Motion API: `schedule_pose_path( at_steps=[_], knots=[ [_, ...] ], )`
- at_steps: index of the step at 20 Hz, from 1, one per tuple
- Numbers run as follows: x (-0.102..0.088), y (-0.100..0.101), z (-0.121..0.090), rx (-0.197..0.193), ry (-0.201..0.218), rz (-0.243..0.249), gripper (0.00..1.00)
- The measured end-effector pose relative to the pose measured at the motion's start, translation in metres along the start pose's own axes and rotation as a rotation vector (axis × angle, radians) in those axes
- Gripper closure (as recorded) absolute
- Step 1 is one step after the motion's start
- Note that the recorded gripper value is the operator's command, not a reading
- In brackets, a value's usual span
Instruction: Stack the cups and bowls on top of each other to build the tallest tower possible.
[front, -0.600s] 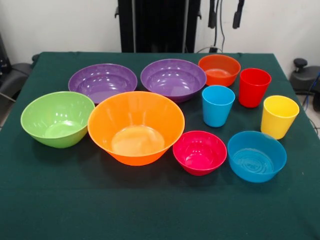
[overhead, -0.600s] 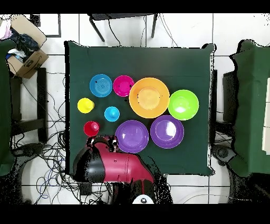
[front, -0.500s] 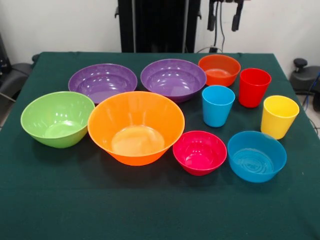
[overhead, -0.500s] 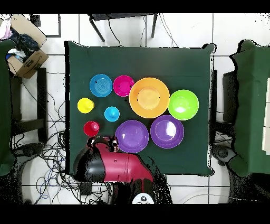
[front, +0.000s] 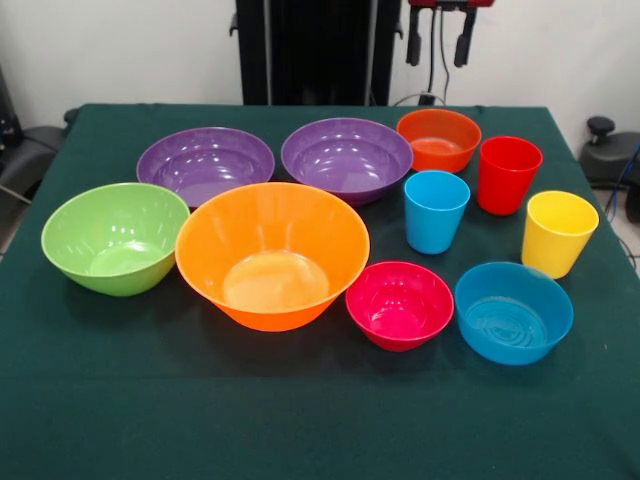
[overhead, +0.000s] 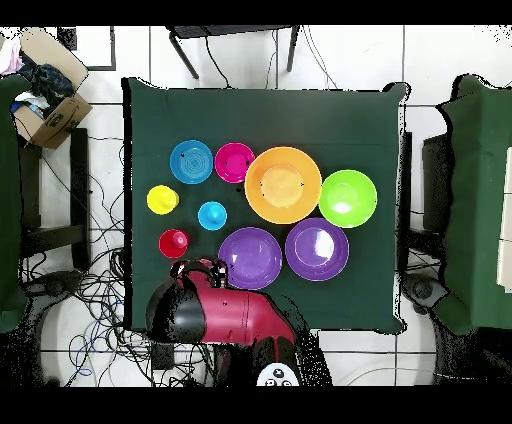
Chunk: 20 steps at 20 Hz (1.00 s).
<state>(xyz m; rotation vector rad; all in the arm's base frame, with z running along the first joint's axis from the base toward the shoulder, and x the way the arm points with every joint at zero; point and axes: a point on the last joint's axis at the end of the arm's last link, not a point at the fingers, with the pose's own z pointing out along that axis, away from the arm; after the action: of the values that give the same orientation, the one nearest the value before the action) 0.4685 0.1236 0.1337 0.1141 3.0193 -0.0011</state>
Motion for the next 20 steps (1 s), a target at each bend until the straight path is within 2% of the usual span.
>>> schedule_pose_path(
  at_steps=[7, 20],
  knots=[
    [0.003, 0.003, 0.000, 0.000, 0.004, 0.008, 0.00],
    [0.022, 0.009, 0.000, 0.015, 0.024, 0.085, 0.00]
  ],
)
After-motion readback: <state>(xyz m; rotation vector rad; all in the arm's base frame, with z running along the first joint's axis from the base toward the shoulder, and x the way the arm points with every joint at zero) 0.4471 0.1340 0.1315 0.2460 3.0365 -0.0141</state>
